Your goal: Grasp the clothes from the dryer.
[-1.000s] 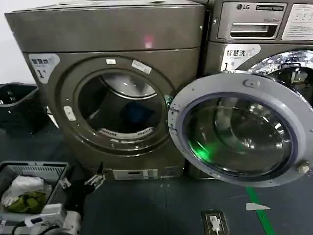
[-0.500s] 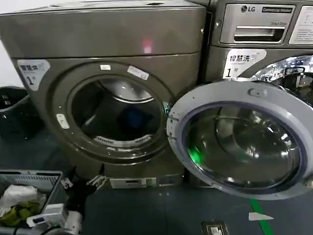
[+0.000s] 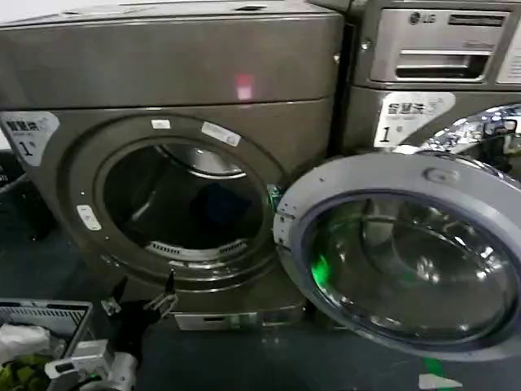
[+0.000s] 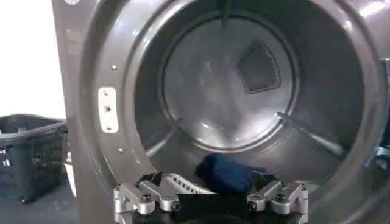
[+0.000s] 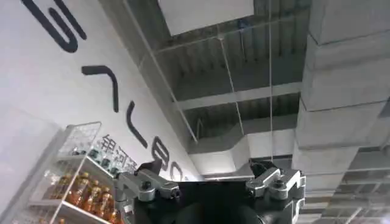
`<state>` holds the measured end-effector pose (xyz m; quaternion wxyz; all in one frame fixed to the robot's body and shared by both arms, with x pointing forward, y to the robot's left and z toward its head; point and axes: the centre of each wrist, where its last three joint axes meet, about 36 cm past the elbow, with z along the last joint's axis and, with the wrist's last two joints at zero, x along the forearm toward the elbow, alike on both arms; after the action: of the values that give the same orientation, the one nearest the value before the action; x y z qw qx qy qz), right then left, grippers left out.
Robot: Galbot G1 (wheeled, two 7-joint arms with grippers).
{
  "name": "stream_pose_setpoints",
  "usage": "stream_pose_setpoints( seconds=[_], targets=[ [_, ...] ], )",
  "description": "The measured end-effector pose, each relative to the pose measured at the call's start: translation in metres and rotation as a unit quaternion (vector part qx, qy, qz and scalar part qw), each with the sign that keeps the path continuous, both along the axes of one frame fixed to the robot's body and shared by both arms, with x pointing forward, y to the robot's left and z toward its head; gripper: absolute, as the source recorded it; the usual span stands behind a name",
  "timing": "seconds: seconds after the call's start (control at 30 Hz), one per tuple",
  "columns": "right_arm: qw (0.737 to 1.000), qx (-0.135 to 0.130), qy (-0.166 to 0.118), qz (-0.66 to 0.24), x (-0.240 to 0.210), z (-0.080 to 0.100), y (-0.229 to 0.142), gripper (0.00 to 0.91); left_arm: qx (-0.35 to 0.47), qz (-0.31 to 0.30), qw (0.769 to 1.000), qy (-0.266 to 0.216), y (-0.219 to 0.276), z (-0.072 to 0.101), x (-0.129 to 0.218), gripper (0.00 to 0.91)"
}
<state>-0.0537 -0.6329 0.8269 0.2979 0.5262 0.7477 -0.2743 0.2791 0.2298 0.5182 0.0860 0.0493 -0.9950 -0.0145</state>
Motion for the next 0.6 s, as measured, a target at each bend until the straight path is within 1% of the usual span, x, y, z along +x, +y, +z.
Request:
stream_pose_setpoints(
  seconds=[0.6],
  targets=[
    [1.0,-0.004,0.002,0.0,0.0003,0.0009,0.0003,0.907,-0.001,-0.001,1.0,0.002,-0.0003,-0.0015,0.001,0.907]
  ],
)
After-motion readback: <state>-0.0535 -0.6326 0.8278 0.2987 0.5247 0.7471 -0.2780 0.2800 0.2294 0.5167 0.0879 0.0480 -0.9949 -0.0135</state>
